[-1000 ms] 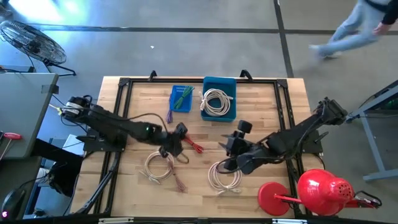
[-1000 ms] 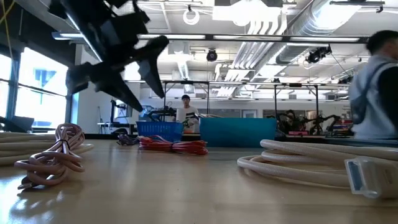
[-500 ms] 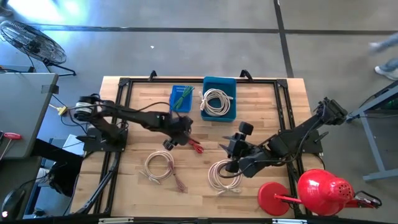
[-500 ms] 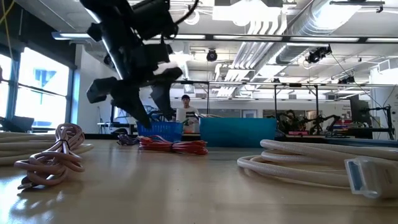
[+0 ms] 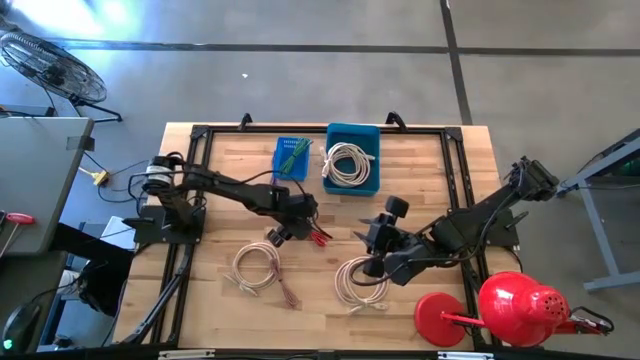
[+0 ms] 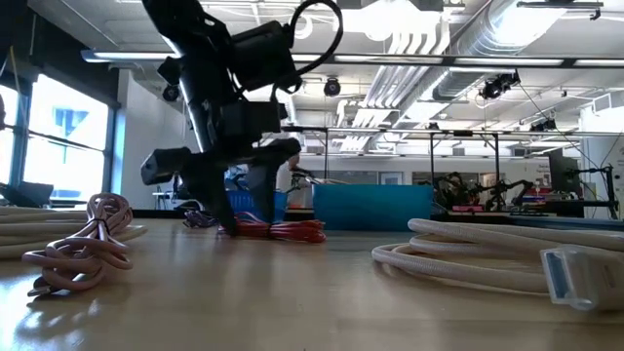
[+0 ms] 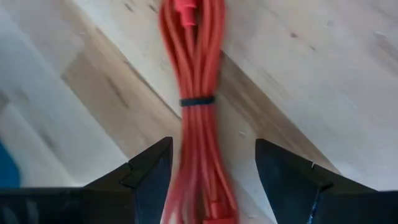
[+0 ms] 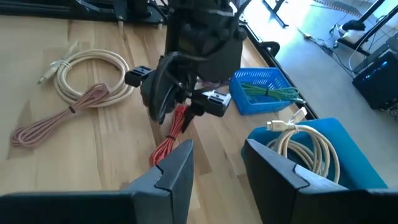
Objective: Pick & Place USB Port
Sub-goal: Put the orange charger cable into the blue bin, then put the white HDMI cable into the dark blue bin
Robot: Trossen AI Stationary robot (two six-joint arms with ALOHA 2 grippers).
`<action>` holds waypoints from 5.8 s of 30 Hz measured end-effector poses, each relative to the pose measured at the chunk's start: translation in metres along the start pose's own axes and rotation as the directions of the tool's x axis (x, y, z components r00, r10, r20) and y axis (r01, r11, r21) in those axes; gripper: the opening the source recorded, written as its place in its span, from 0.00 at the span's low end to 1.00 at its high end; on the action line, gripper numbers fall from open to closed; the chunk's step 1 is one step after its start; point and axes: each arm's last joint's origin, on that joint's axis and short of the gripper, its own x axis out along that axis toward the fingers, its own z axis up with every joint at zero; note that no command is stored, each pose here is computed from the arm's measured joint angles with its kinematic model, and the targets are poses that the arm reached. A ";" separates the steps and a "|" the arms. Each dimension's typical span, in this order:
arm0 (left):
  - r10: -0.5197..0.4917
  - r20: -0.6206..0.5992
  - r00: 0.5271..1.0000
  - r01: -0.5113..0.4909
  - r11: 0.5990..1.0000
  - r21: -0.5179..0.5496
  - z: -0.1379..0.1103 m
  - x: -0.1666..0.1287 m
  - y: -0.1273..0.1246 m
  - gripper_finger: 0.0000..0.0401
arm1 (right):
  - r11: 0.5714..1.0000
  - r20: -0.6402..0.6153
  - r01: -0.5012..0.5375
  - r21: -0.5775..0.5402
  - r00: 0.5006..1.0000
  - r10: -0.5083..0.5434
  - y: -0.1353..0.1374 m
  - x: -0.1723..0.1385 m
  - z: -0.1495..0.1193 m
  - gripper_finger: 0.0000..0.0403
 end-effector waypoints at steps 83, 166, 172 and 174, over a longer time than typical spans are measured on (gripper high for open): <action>0.145 -0.668 0.730 0.061 0.960 0.274 -0.067 -0.072 0.109 0.03 | 0.995 -0.103 0.100 0.027 0.990 -0.096 -0.007 -0.001 -0.017 0.33; -0.308 -0.391 0.867 0.022 0.808 -0.589 -0.031 -0.164 -0.027 0.39 | 0.994 -0.062 0.091 0.055 0.994 -0.087 0.008 -0.031 -0.033 0.33; -0.325 -0.363 0.873 -0.003 0.741 -0.671 -0.015 -0.132 -0.065 0.39 | 0.994 -0.062 0.087 0.059 0.995 -0.084 0.008 -0.031 -0.033 0.33; -0.351 -0.340 0.873 0.034 0.738 -0.674 -0.010 -0.124 -0.082 0.39 | 0.994 -0.060 0.090 0.058 0.994 -0.086 0.008 -0.031 -0.033 0.33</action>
